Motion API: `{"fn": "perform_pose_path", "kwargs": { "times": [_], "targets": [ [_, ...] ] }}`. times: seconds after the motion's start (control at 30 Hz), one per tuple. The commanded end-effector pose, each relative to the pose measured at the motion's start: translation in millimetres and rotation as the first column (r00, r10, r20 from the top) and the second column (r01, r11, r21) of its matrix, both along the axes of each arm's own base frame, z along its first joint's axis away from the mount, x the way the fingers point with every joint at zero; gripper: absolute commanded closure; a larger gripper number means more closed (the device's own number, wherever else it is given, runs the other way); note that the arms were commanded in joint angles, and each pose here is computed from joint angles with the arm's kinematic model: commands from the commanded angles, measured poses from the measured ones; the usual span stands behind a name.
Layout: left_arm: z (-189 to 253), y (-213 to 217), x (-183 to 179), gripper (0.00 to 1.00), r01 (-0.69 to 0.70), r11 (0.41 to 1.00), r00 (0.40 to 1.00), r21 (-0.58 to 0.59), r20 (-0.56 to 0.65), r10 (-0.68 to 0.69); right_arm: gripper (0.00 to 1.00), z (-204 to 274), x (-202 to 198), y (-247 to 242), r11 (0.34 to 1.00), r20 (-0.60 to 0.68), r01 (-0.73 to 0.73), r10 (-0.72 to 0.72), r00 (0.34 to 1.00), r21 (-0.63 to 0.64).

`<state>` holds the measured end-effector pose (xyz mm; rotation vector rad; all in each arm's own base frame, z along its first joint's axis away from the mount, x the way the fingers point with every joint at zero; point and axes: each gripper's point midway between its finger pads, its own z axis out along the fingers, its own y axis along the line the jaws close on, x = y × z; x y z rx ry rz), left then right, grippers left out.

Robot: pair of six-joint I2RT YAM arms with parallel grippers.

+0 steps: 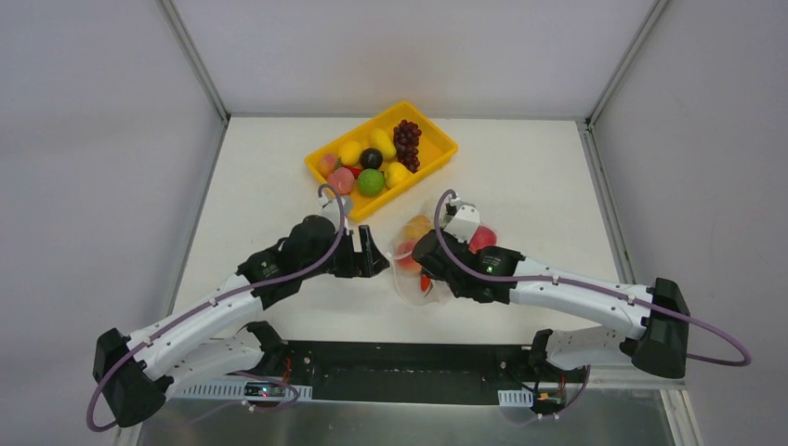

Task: Open the zip-top bag and remove the fake food

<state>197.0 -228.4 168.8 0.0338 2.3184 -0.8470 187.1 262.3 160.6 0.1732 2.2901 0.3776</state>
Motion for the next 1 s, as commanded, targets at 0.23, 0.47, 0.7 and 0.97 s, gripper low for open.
{"fn": "perform_pose_path", "kwargs": {
  "times": [0.23, 0.47, 0.7, 0.97],
  "targets": [
    [-3.7, -39.9, -1.0, 0.28, -0.122, 0.966, 0.984, -0.229, 0.095, 0.147, 1.00, 37.2, 3.1, 39.1, 0.979, -0.007, -0.004, 0.005, 1.000, 0.202],
    [-17.8, -61.9, 8.2, 0.29, -0.192, 0.952, 0.974, -0.238, 0.072, 0.214, 1.00, 35.4, 3.6, 47.3, 0.964, -0.036, 0.034, -0.026, 0.999, 0.263],
    [-39.1, -50.4, 26.7, 0.28, -0.337, 0.912, 0.931, -0.234, 0.059, 0.359, 1.00, 21.4, -0.8, 62.0, 0.948, -0.088, 0.042, -0.015, 0.996, 0.315],
    [-51.4, -47.8, 43.6, 0.23, -0.397, 0.895, 0.899, -0.205, 0.110, 0.424, 1.00, 21.7, -3.4, 68.3, 0.922, -0.104, 0.055, -0.016, 0.994, 0.384]
  ]
}}
